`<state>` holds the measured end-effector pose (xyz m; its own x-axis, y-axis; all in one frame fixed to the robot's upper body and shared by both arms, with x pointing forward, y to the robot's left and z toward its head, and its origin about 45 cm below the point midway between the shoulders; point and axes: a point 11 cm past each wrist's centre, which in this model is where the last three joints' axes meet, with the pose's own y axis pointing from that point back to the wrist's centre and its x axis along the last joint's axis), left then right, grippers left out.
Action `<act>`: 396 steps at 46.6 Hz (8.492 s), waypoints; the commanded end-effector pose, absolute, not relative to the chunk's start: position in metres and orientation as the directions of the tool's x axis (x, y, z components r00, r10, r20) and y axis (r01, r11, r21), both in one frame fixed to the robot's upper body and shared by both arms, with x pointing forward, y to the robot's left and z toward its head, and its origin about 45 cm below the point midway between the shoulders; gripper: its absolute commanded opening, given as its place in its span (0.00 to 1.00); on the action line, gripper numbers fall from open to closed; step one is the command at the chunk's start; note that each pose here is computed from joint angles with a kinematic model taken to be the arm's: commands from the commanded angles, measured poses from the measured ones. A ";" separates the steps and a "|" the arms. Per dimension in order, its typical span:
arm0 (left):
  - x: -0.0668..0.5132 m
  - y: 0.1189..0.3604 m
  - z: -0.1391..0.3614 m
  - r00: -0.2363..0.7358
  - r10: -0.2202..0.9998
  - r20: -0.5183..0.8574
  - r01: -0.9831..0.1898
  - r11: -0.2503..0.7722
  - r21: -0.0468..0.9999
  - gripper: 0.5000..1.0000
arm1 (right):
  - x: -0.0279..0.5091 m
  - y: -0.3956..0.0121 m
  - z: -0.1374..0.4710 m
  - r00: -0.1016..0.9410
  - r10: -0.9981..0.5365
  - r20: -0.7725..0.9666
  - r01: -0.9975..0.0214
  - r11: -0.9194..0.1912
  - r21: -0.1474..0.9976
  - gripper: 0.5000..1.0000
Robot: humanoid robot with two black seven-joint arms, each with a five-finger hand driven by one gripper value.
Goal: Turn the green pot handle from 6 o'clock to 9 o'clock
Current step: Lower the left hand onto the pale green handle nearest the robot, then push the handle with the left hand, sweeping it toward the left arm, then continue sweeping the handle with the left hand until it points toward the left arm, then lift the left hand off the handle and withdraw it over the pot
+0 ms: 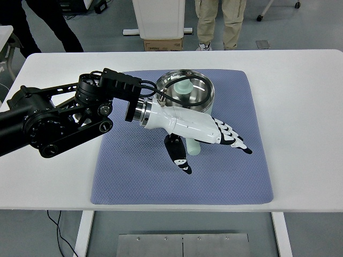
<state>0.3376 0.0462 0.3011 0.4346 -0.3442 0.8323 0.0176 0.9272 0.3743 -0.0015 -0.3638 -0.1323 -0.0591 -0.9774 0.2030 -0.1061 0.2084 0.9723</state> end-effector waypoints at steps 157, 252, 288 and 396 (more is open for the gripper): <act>0.365 0.096 0.276 -0.122 -0.847 0.518 -0.152 0.531 0.833 1.00 | -0.002 -0.364 -0.132 -0.059 -0.977 0.203 -0.106 0.209 0.972 1.00; 0.368 0.119 0.291 -0.058 -0.968 0.245 -0.211 0.252 0.944 1.00 | -0.002 -0.364 -0.132 -0.059 -0.977 0.203 -0.106 0.209 0.972 1.00; 0.387 0.152 0.292 -0.028 -0.995 0.101 -0.279 0.105 0.955 1.00 | -0.002 -0.364 -0.132 -0.059 -0.977 0.203 -0.106 0.209 0.972 1.00; 0.381 0.051 0.393 0.731 -0.084 0.677 -0.073 0.977 0.200 1.00 | -0.001 -0.363 -0.132 -0.059 -0.978 0.202 -0.107 0.207 0.972 1.00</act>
